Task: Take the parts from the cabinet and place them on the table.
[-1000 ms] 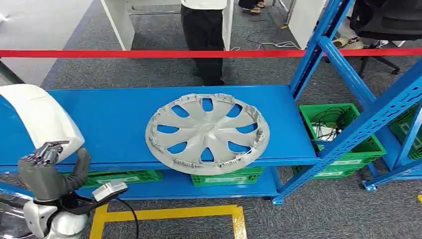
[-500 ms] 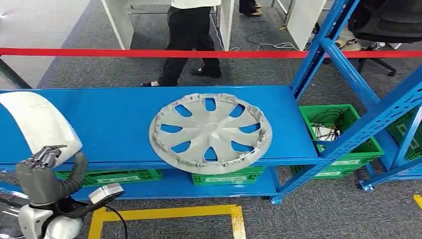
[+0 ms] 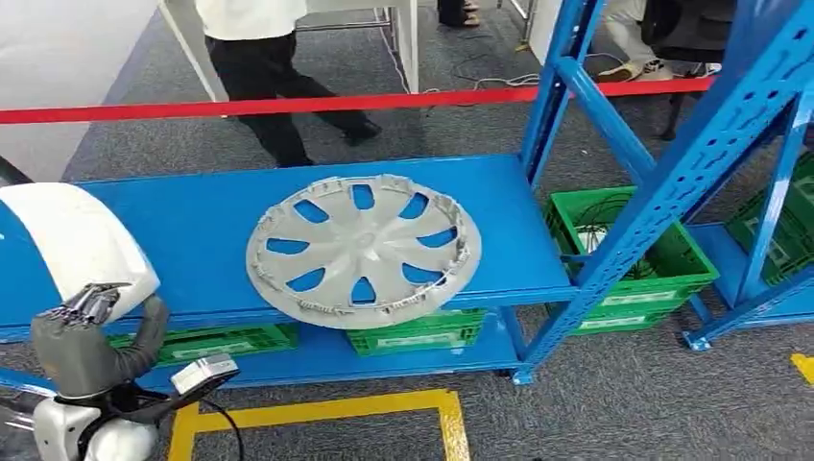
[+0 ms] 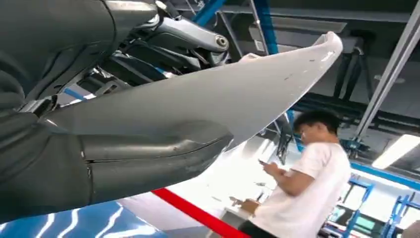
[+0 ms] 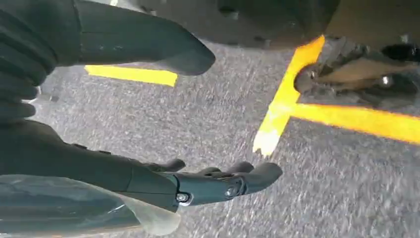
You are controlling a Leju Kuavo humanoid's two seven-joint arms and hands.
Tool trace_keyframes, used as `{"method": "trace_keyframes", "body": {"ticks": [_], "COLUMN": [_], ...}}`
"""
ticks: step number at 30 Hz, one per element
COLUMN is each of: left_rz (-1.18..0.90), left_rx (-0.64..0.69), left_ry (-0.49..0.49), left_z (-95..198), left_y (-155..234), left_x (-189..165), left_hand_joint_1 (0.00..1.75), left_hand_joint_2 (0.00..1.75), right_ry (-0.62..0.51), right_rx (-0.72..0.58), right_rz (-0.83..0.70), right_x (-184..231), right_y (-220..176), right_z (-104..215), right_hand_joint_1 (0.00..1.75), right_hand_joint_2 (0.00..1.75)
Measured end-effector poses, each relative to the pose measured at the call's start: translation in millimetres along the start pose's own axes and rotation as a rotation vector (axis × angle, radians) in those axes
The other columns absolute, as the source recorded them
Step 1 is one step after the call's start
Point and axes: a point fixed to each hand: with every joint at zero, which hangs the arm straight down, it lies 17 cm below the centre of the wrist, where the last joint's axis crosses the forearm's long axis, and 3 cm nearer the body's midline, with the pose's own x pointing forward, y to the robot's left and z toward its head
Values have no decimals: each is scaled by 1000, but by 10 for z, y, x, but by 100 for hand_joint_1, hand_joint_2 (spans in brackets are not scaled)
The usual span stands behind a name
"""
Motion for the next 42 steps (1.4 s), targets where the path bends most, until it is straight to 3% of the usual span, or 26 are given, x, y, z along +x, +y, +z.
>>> {"method": "trace_keyframes", "body": {"ticks": [42], "left_rz": [-16], "left_rx": [27], "left_ry": [-139], "left_z": [-103], "left_y": [51], "left_x": [290], "left_hand_joint_1": [175], "left_hand_joint_2": [175], "right_ry": [0], "right_rx": [-2], "right_rz": [-21], "right_x": [31], "right_y": [30], "right_z": [4], "right_hand_joint_1": [0], "right_hand_joint_2": [175]}}
